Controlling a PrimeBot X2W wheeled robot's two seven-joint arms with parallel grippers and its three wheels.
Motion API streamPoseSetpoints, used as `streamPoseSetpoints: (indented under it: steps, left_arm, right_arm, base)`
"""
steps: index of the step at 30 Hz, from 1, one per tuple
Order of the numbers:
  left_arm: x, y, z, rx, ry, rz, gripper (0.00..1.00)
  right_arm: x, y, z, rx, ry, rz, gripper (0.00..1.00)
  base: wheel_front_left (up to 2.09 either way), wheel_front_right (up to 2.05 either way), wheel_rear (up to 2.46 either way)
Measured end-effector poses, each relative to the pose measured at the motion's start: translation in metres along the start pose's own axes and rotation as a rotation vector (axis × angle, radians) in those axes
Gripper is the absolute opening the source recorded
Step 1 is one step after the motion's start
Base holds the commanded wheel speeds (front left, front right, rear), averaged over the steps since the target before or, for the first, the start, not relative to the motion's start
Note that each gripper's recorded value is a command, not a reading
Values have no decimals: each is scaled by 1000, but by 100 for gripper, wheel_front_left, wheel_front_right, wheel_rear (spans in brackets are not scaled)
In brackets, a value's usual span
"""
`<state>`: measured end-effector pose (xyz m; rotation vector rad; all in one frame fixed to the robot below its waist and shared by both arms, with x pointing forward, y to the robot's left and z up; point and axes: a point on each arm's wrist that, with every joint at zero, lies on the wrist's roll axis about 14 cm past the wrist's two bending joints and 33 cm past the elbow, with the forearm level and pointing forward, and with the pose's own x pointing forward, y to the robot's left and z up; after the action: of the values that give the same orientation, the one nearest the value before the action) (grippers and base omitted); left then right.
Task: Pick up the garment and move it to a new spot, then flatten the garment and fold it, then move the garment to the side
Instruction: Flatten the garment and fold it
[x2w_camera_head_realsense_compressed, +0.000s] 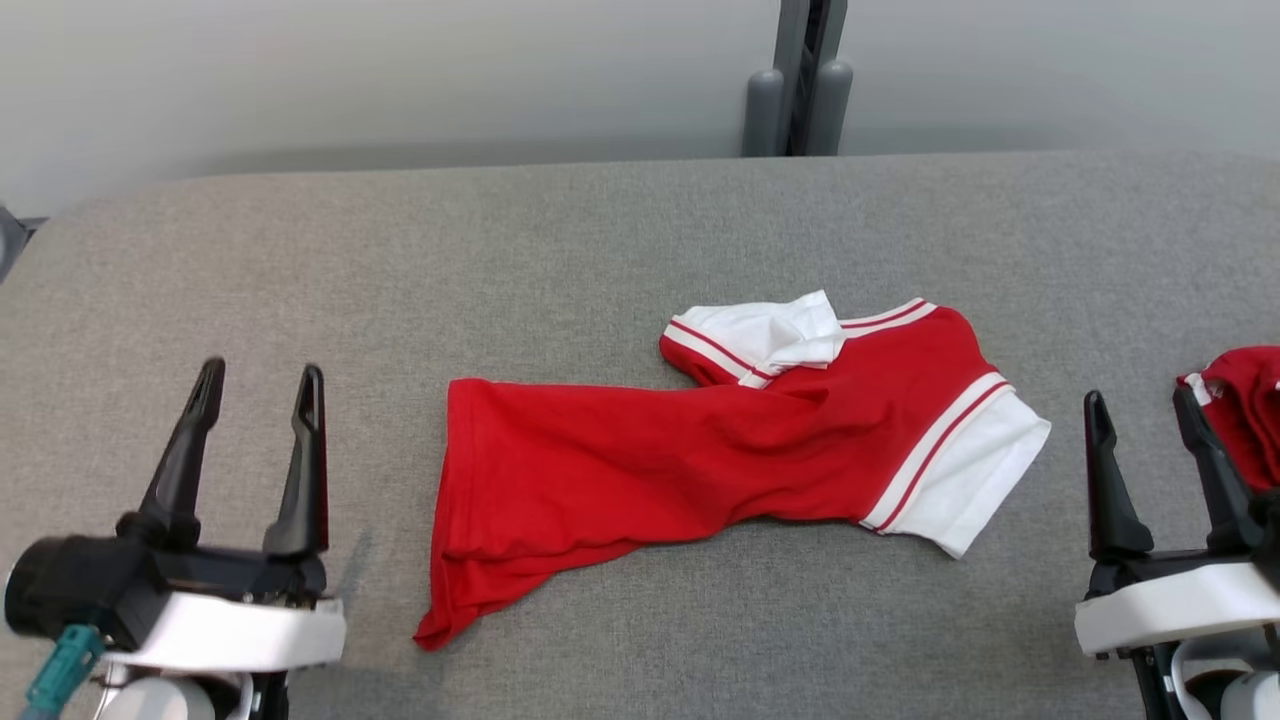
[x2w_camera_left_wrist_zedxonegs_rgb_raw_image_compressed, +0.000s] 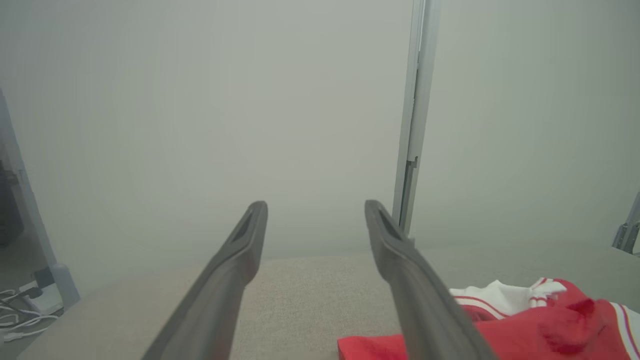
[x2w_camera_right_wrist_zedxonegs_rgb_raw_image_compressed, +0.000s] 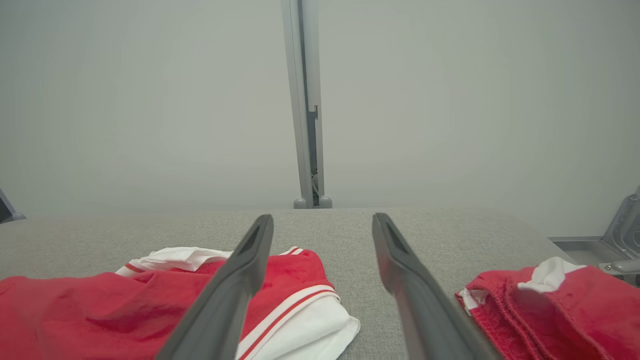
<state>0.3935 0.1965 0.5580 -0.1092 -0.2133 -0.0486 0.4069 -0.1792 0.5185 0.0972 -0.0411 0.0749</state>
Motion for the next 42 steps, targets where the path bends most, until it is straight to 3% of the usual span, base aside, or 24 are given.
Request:
streamPoseSetpoints:
  steps: [7, 23, 32, 42]
  left_arm:
    - [-19, 6, -9, 50, 50, 7, 100]
    - [-19, 0, -13, 43, 76, 9, 100]
    - [-10, -8, -19, 25, 89, 0, 100]
    - [3, -12, -38, 15, 124, -7, 100]
  right_arm:
    - [-13, 5, -3, 0, 26, 12, 100]
    - [-9, 1, -10, 17, 52, 4, 100]
    - [-19, -47, -88, 26, 380, -91, 100]
    - [13, -30, -127, 42, 483, -11, 100]
  base:
    - [0, 0, 0]
    - [0, 0, 0]
    - [0, 0, 0]
    - [0, 0, 0]
